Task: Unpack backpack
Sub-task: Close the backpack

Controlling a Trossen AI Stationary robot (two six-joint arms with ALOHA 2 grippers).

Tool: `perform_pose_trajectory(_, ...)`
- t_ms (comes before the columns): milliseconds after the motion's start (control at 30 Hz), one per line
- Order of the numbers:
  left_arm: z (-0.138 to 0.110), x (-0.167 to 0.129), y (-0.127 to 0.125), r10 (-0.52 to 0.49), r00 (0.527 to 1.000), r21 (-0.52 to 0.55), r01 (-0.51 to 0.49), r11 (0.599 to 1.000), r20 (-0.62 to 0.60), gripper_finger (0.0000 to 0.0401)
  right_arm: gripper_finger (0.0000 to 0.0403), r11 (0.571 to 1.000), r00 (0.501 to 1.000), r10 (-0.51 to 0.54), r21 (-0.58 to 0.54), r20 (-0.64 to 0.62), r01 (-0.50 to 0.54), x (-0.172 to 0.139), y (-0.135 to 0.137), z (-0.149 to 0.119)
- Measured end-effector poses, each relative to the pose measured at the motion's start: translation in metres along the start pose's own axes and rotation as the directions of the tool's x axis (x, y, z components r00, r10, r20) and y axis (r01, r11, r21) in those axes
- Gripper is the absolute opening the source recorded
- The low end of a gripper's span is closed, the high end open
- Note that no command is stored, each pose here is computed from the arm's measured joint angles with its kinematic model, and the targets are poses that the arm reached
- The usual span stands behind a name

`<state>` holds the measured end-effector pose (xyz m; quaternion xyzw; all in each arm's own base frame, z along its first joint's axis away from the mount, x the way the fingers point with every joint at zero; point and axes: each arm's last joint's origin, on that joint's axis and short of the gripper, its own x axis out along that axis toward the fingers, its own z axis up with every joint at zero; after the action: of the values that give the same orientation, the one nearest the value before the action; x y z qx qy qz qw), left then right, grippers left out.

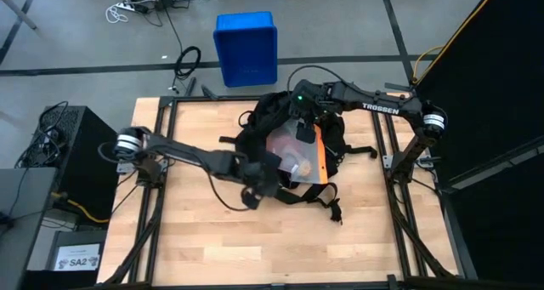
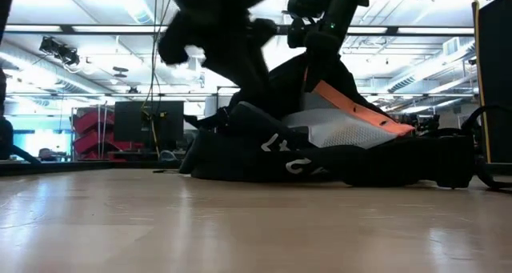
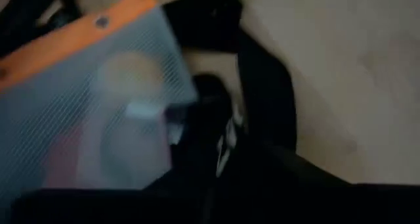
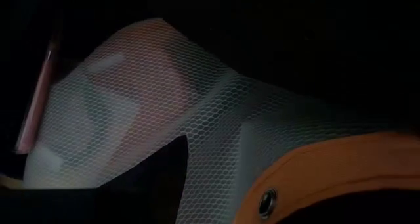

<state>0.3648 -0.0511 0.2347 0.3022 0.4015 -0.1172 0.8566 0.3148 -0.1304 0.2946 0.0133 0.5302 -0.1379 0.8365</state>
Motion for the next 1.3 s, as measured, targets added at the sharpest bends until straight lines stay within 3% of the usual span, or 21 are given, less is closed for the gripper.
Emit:
perform_pose_trajectory(233, 0.018, 0.037, -0.001, 0.05, 0.999, 0.026, -0.05, 0.998, 0.002, 0.0205, 0.0201, 1.0, 1.0, 0.0, -0.001, 0.001, 0.0, 0.0, 0.0, 0.0)
perform_pose_trajectory(433, 0.01, 0.063, -0.001, -0.001, 0.994, 0.042, 0.006, 0.999, -0.113, 0.0226, 0.0202, 1.0, 1.0, 0.012, 0.001, 0.004, -0.012, 0.0, 0.0, 0.0)
perform_pose_trajectory(633, 0.006, 0.071, -0.002, 0.043, 0.983, 0.061, -0.033, 0.998, -0.177, 0.0183, 0.0198, 1.0, 1.0, 0.02, 0.001, 0.008, -0.02, 0.0, 0.001, 0.001)
perform_pose_trajectory(767, 0.003, 0.071, 0.003, 0.1, 0.973, 0.064, -0.088, 0.994, -0.21, 0.0125, 0.0201, 1.0, 1.0, 0.021, 0.002, 0.012, -0.022, 0.0, 0.001, 0.001)
perform_pose_trajectory(1000, -0.005, 0.073, 0.01, 0.091, 0.966, 0.05, -0.081, 0.995, -0.242, 0.0013, 0.0196, 1.0, 1.0, 0.024, 0.003, 0.016, -0.024, 0.0, 0.001, 0.001)
perform_pose_trajectory(1167, -0.003, 0.065, 0.009, 0.108, 0.956, 0.034, -0.103, 0.994, -0.272, 0.0001, 0.0195, 1.0, 0.999, 0.022, -0.002, 0.026, -0.022, 0.0, 0.001, 0.002)
perform_pose_trajectory(1300, 0.019, 0.028, 0.012, 0.158, 0.956, 0.037, -0.154, 0.987, -0.248, 0.0, 0.0196, 1.0, 0.999, 0.019, -0.012, 0.049, -0.018, 0.0, 0.0, 0.005)
